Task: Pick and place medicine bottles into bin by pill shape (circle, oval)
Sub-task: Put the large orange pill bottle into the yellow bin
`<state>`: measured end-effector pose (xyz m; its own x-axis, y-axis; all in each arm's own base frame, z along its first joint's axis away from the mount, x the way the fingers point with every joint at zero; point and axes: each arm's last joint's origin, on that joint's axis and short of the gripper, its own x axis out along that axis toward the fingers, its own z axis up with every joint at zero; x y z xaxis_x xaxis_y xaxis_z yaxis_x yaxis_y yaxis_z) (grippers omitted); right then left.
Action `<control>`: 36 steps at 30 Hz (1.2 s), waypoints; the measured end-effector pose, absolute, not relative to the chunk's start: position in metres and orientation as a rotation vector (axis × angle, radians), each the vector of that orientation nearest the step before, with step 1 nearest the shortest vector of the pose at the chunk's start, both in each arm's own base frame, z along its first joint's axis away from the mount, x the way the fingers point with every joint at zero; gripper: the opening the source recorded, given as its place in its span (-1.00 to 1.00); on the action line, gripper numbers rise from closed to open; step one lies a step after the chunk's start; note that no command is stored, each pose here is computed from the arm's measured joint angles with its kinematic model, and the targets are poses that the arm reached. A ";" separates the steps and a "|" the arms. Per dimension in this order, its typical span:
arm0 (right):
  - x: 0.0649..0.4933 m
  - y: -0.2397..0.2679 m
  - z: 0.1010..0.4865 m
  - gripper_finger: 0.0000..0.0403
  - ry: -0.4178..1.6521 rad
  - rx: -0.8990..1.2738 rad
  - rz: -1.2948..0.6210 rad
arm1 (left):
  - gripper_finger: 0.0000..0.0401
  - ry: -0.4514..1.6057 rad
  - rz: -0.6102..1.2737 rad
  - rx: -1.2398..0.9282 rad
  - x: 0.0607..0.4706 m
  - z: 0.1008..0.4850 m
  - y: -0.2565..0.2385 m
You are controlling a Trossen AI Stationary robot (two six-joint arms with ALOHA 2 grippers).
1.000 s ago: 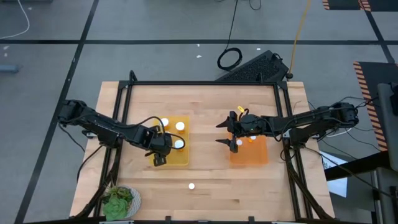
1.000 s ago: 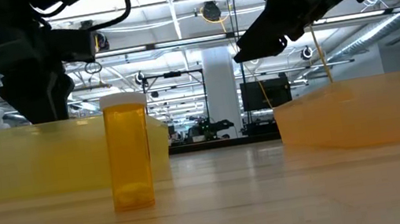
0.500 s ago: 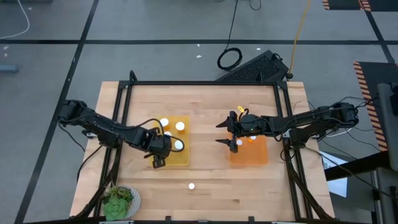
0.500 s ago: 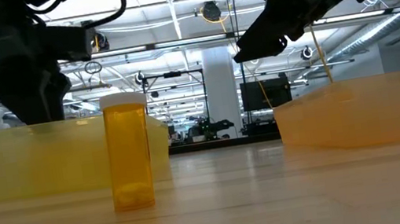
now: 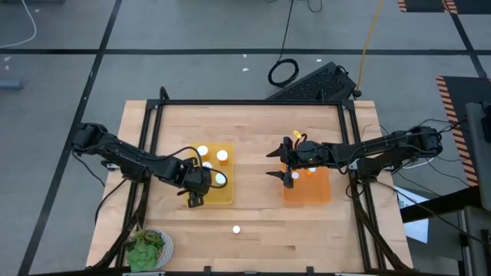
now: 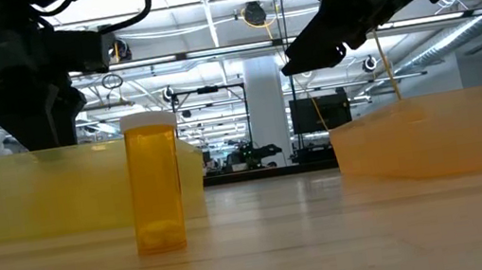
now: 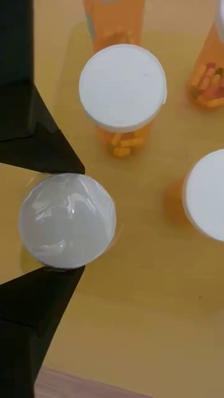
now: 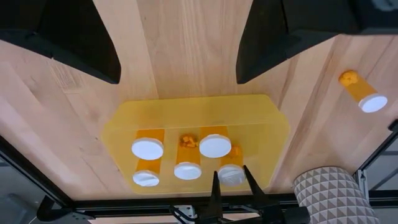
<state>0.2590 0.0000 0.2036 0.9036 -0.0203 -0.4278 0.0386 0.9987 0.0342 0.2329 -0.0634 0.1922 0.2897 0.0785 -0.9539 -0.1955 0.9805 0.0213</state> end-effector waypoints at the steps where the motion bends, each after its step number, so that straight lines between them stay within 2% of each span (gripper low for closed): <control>1: 0.259 0.000 0.204 0.55 0.442 0.042 -0.030 | 0.20 1.265 0.183 -0.106 0.233 0.192 -0.063; 36: 0.259 0.000 0.203 0.55 0.444 0.054 -0.030 | 0.20 1.271 0.177 -0.100 0.231 0.192 -0.068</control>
<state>0.2589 0.0002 0.2034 0.9027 -0.0172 -0.4299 0.0408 0.9981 0.0457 0.2310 -0.0676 0.1921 0.2846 0.0767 -0.9556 -0.1873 0.9820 0.0231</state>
